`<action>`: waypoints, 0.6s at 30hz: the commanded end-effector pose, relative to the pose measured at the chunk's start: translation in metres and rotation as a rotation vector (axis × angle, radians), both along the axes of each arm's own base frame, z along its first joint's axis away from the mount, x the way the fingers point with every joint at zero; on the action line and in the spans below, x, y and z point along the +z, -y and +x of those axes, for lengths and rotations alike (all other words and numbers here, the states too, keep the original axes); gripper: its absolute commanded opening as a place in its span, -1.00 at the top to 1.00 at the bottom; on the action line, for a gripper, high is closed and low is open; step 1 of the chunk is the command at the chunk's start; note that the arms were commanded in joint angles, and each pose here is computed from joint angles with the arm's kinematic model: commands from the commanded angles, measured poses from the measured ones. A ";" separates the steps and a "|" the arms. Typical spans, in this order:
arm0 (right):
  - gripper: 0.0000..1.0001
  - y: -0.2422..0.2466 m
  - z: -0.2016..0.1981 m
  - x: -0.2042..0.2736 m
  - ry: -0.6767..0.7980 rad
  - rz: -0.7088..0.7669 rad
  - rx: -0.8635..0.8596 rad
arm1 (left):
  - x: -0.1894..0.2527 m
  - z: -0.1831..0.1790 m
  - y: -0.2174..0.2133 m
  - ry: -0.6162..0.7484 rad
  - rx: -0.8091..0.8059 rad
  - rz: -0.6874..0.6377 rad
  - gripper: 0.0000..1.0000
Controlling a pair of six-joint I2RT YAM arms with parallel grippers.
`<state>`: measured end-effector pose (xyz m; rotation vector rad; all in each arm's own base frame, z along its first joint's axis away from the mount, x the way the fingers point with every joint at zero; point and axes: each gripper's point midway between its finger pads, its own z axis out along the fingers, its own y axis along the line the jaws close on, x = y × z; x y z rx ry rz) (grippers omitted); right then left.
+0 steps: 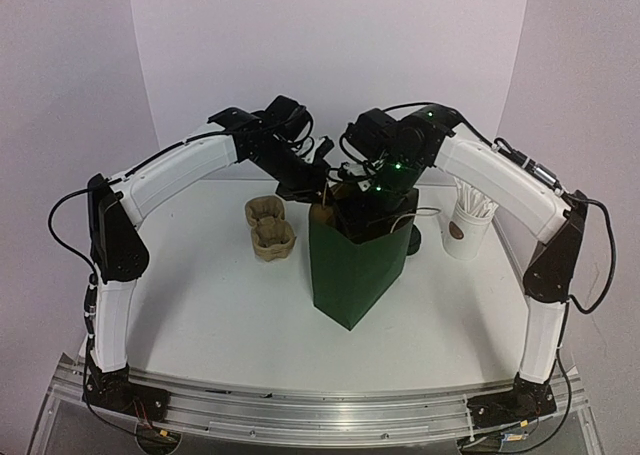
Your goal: Pack the takeout coffee
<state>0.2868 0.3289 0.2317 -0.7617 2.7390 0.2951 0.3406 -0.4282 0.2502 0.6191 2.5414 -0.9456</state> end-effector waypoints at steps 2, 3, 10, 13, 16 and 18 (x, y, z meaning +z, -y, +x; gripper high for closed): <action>-0.97 0.009 -0.007 0.027 0.026 0.030 -0.016 | 0.028 0.003 -0.007 0.052 0.012 -0.022 1.00; -0.97 0.009 -0.006 0.029 0.034 0.034 -0.016 | 0.027 0.003 -0.008 0.051 0.013 -0.017 1.00; -0.96 0.009 -0.001 0.046 0.086 0.063 -0.025 | 0.024 0.003 -0.009 0.048 0.012 -0.009 1.00; -0.97 0.010 0.001 0.053 0.114 0.072 -0.031 | 0.023 0.003 -0.011 0.050 0.015 0.001 1.00; -0.97 0.013 0.004 0.058 0.139 0.072 -0.041 | 0.023 0.003 -0.014 0.051 0.022 0.011 1.00; -0.97 0.015 0.006 0.061 0.159 0.071 -0.051 | 0.024 0.004 -0.016 0.054 0.028 0.013 1.00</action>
